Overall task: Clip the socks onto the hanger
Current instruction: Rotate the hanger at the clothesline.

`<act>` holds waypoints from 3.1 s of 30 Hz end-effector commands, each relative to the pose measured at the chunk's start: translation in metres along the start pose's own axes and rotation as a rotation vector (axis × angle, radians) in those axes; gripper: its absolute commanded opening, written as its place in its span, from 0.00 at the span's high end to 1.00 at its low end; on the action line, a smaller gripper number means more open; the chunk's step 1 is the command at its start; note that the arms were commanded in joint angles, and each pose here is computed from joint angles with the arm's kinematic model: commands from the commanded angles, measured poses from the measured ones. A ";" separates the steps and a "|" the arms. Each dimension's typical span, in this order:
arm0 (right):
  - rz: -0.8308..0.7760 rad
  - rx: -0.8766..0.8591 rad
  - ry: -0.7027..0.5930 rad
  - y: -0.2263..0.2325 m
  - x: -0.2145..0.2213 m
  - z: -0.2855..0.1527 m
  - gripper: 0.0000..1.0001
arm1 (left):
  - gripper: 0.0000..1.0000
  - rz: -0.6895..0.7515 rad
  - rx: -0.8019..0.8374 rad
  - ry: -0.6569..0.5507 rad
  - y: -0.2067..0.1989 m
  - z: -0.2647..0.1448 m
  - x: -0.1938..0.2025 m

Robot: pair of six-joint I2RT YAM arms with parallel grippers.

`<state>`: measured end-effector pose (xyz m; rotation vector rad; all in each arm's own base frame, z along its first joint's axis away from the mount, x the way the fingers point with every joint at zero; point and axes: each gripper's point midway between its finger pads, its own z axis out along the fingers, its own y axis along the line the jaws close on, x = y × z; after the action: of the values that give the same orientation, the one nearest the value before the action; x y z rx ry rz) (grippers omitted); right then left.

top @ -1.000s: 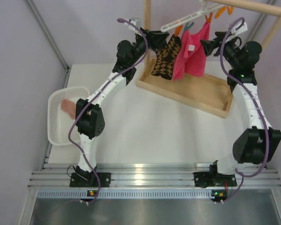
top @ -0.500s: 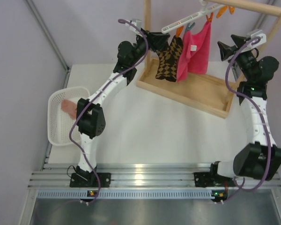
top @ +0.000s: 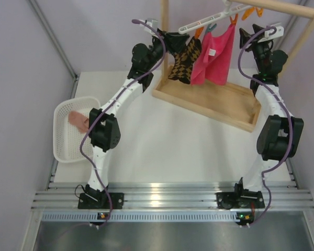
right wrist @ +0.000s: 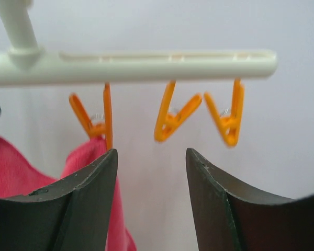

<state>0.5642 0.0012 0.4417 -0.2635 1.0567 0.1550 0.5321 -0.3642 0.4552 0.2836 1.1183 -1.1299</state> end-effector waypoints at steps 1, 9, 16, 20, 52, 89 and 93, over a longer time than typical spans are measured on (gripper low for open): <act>-0.052 0.041 -0.234 -0.004 -0.073 0.016 0.46 | 0.52 0.030 0.028 -0.098 -0.012 0.006 -0.039; -0.055 0.072 -0.273 -0.006 -0.072 0.032 0.44 | 0.51 0.024 0.027 -0.101 -0.012 0.007 -0.040; -0.074 0.080 -0.284 -0.011 -0.065 0.045 0.46 | 0.51 0.028 0.026 -0.102 -0.011 0.007 -0.042; -0.080 0.069 -0.308 -0.008 -0.067 0.054 0.47 | 0.51 0.024 0.025 -0.100 -0.010 0.007 -0.040; -0.075 -0.026 -0.309 0.031 -0.120 0.023 1.00 | 0.32 0.032 -0.011 -0.123 -0.030 -0.017 -0.072; -0.120 -0.039 -0.303 0.046 -0.138 0.029 1.00 | 0.78 -0.002 0.152 0.009 -0.105 -0.057 -0.094; -0.126 -0.044 -0.305 0.047 -0.138 0.029 1.00 | 0.82 -0.041 0.136 -0.014 -0.091 -0.041 -0.091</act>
<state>0.5664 0.0234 0.4822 -0.2366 0.9705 0.0869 0.4402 -0.3251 0.5120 0.3676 1.1324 -1.1820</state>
